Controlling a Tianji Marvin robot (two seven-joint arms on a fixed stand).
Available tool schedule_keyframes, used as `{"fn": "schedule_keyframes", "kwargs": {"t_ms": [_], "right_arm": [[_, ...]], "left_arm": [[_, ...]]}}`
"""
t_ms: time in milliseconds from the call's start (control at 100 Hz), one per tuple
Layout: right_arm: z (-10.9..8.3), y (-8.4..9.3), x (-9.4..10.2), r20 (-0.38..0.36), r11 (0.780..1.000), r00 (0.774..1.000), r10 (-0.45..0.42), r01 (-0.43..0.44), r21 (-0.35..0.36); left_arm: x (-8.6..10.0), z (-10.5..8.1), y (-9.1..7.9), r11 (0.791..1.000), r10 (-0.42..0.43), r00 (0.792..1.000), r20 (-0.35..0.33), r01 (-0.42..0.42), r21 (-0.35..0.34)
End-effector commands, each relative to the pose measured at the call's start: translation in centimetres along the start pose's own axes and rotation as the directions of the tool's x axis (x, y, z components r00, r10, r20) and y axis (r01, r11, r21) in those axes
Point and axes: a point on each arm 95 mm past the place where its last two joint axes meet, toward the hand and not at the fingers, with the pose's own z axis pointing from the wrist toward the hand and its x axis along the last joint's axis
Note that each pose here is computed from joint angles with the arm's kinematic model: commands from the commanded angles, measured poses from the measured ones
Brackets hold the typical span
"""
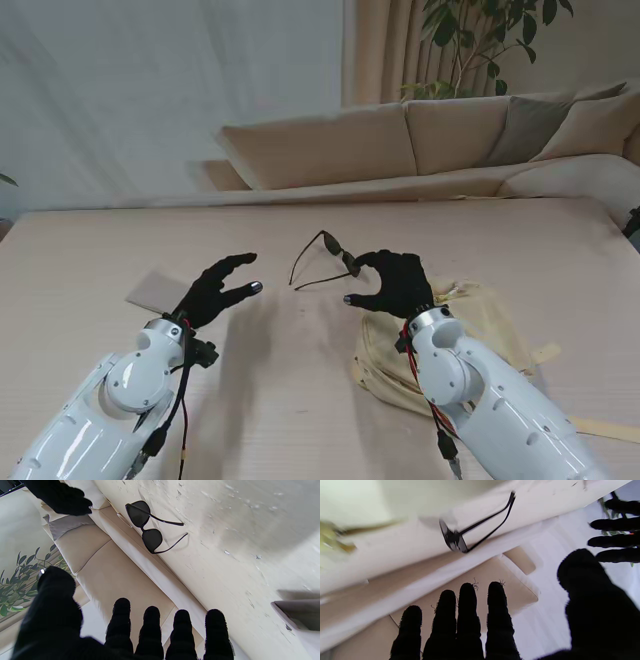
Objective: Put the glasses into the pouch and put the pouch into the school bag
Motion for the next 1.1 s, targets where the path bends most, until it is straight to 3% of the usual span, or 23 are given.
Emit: {"fn": "schedule_keyframes", "kwargs": {"t_ms": [0,270,430,580,920,1010,1090], "right_arm": [[2.3,0.6,1.5,-0.015,0.999,1.000,-0.024,0.024,-0.025],[7.8,-0.9,3.0,0.085,0.978,0.986,-0.143,0.154,-0.144],[9.7,-2.0,2.9,0.151,0.956,0.960,-0.237,0.258,-0.140],[10.5,-3.0,2.2,0.196,0.938,0.932,-0.304,0.329,-0.111],[10.6,-5.0,1.5,0.274,0.940,0.908,-0.317,0.340,-0.040],[10.6,-5.4,1.2,0.288,0.926,0.891,-0.352,0.375,-0.028],[10.7,-5.7,1.2,0.308,0.939,0.897,-0.317,0.342,-0.029]], "left_arm": [[0.0,-0.2,0.1,1.000,-0.008,1.000,0.003,0.008,-0.006],[0.0,-0.7,0.0,1.000,-0.008,1.000,0.014,0.008,0.010],[0.1,-0.8,0.0,1.000,-0.009,1.000,0.015,0.009,0.015],[0.2,-0.8,0.0,1.000,-0.009,1.000,0.013,0.009,0.015],[0.2,-0.6,0.2,1.000,-0.007,1.000,0.016,0.007,0.005],[0.2,-0.6,0.2,1.000,-0.004,1.000,0.016,0.004,0.002],[0.1,-0.6,0.2,1.000,-0.004,1.000,0.016,0.004,0.002]]}}
